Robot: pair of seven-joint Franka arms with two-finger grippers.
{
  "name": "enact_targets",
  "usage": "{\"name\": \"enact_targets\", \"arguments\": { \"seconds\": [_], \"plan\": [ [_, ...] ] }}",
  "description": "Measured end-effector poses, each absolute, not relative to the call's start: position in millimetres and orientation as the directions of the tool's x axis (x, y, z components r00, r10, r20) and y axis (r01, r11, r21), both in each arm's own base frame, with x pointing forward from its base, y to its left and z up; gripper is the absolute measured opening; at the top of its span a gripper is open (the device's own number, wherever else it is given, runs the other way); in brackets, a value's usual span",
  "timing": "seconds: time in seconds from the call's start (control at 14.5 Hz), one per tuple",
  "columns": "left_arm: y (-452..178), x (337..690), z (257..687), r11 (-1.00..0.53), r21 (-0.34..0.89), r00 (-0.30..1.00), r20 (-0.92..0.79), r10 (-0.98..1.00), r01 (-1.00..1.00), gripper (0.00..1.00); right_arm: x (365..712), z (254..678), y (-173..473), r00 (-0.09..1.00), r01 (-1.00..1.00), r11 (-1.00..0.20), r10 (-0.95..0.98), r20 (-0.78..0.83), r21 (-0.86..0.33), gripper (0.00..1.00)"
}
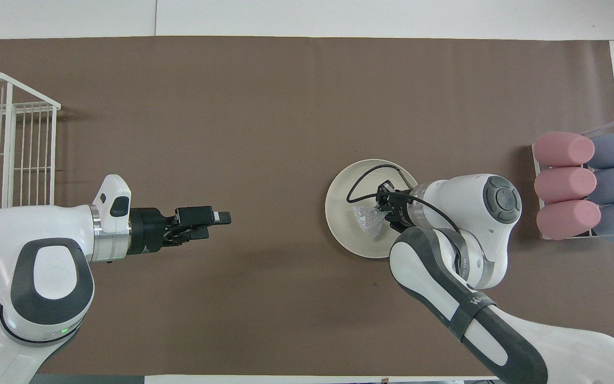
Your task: Wipe plate with sponge
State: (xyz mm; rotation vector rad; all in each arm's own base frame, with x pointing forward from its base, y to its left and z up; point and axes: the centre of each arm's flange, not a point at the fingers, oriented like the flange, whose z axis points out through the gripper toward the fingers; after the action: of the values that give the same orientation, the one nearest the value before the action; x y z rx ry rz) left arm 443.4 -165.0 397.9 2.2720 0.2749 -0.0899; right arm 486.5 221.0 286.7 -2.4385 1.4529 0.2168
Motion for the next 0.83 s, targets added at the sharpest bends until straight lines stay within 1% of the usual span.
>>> {"name": "enact_targets", "arguments": {
  "seconds": [0.14, 0.35, 0.62, 0.83],
  "plan": [
    [-165, 444, 399, -0.632, 0.736, 0.970, -0.165, 0.179, 0.242, 1.00, 480, 286, 236, 0.463, -0.886, -0.431, -0.841, -0.279, -0.169, 0.11],
    [-165, 447, 404, -0.630, 0.739, 0.970, -0.153, 0.187, 0.238, 1.00, 480, 286, 237, 0.461, -0.887, -0.429, -0.842, -0.279, -0.171, 0.11],
    [-164, 450, 407, -0.631, 0.739, 0.970, -0.141, 0.201, 0.238, 1.00, 493, 287, 208, 0.543, -0.838, -0.502, -0.801, -0.252, -0.214, 0.11],
    [-164, 451, 407, -0.631, 0.738, 0.969, -0.141, 0.203, 0.239, 1.00, 502, 286, 186, 0.567, -0.822, -0.520, -0.787, -0.242, -0.234, 0.11]
  ]
}}
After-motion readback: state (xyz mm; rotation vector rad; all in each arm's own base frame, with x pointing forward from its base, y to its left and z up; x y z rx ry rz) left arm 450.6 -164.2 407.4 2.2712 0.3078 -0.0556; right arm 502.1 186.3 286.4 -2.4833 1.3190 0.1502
